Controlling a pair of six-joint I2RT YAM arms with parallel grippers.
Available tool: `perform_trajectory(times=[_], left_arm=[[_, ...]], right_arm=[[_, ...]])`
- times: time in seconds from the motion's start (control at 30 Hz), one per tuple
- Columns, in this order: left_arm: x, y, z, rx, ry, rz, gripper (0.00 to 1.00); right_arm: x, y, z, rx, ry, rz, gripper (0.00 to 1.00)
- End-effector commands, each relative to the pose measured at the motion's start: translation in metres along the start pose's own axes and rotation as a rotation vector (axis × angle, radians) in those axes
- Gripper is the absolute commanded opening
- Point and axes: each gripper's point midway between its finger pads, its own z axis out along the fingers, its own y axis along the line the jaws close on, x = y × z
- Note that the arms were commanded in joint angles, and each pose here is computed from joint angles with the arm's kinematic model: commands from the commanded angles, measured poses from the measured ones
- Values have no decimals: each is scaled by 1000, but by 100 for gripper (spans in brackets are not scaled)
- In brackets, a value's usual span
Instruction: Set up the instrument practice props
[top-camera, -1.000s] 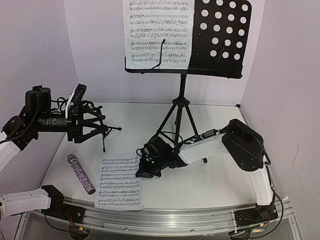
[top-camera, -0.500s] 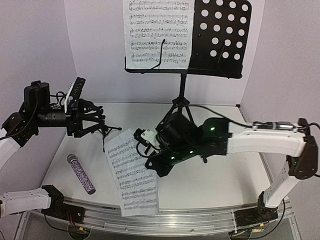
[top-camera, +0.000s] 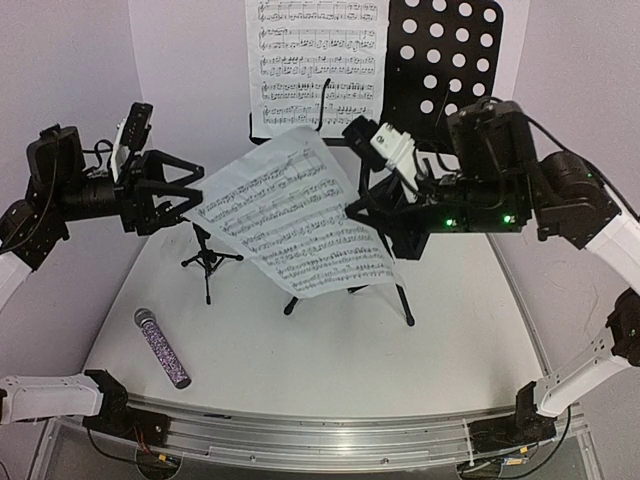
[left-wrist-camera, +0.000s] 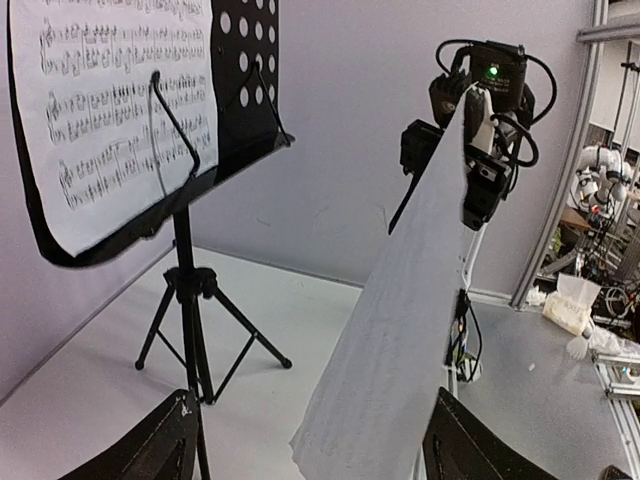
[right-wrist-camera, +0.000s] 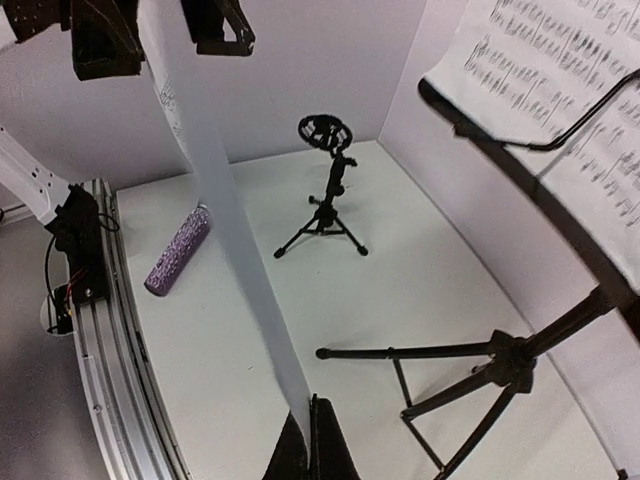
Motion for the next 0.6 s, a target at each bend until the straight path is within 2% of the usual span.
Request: perform_trajectory(times=[0.0, 0.1, 0.27, 0.47, 0.57], left_arm=[[-67, -7, -1, 33, -156, 70, 78], [-92, -3, 3, 39, -205, 81, 81], [-122, -7, 13, 136, -252, 138, 85], [-128, -17, 70, 233, -234, 113, 84], [-137, -20, 81, 260, -253, 109, 84]], right_arm=[[-51, -30, -42, 104, -139, -8, 0], [-82, -49, -64, 177, -222, 49, 0], [-120, -73, -95, 258, -339, 121, 0], [-150, -80, -106, 281, -422, 122, 0], [-157, -85, -114, 297, -452, 142, 0]])
